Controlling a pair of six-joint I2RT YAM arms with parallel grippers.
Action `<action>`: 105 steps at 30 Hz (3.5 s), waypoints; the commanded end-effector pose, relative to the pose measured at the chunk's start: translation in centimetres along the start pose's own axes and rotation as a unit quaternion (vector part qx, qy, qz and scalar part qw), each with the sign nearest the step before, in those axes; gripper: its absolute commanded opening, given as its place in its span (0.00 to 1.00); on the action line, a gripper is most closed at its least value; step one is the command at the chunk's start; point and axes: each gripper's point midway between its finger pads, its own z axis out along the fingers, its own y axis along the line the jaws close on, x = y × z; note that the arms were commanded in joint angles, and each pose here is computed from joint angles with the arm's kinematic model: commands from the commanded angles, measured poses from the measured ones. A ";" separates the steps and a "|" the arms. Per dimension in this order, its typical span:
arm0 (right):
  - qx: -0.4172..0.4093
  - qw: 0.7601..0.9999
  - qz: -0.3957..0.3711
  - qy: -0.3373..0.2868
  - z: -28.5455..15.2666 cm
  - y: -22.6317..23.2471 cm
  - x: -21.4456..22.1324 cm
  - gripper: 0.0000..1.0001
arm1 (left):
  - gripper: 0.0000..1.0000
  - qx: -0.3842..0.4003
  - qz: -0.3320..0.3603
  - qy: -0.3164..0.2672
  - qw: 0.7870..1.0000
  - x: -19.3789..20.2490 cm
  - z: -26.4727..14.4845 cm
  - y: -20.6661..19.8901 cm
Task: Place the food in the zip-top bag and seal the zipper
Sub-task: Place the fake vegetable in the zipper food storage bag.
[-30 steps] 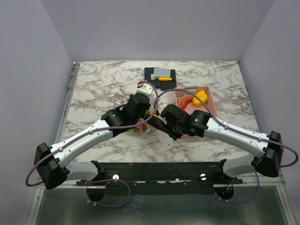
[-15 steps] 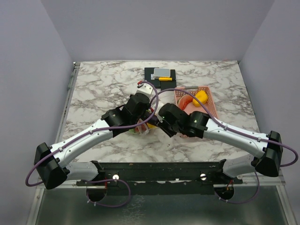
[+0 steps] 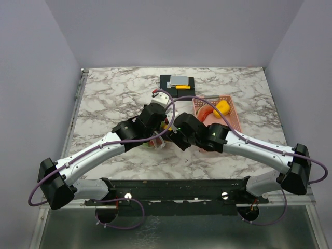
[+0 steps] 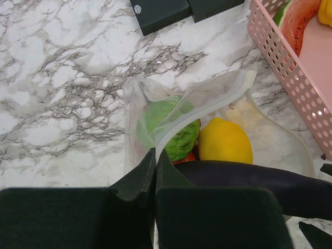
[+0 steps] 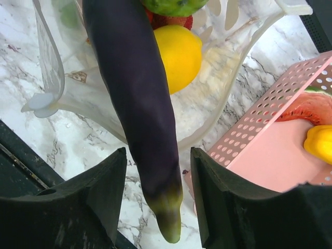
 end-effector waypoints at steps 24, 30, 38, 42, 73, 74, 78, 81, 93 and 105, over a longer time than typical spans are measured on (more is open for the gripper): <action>0.084 0.958 0.246 -0.121 -7.3 -3.9 0.0 0.76 | 0.00 0.009 -0.001 0.004 1.000 0.2 0.1 -0.3; 0.101 0.933 0.331 -0.102 -6.9 -3.8 2.2 0.82 | 0.00 0.008 -0.002 0.002 1.000 0.2 0.0 -0.2; 0.053 0.897 0.420 -0.126 -6.2 -2.0 2.9 0.85 | 0.00 0.008 -0.003 0.002 1.000 0.1 -0.1 -0.2; 0.024 0.875 0.464 -0.140 -5.9 -1.0 2.7 0.85 | 0.00 0.008 -0.003 0.002 1.000 0.1 -0.1 -0.2; 0.005 0.828 0.534 -0.172 -1.2 -0.6 1.3 0.25 | 0.00 0.010 -0.004 0.000 1.000 0.0 -0.2 -0.2; 0.005 0.829 0.531 -0.176 -1.3 -0.7 1.1 0.20 | 0.00 0.010 -0.004 0.000 1.000 0.0 -0.2 -0.2; -0.002 0.837 0.514 -0.187 -2.0 -0.9 0.0 0.01 | 0.00 0.013 -0.004 0.000 1.000 0.0 -0.2 -0.3; -0.016 0.851 0.490 -0.189 -2.4 -0.6 -1.1 0.01 | 0.00 0.015 -0.004 0.000 1.000 -0.1 -0.2 -0.4; -0.075 0.896 0.408 -0.158 -2.5 1.7 -4.1 0.01 | 0.00 0.030 -0.007 -0.010 0.999 -0.7 -0.9 -0.5; -0.079 0.904 0.398 -0.134 0.8 2.8 -6.3 0.01 | 0.00 0.062 -0.013 -0.013 0.998 -1.0 -1.4 -1.5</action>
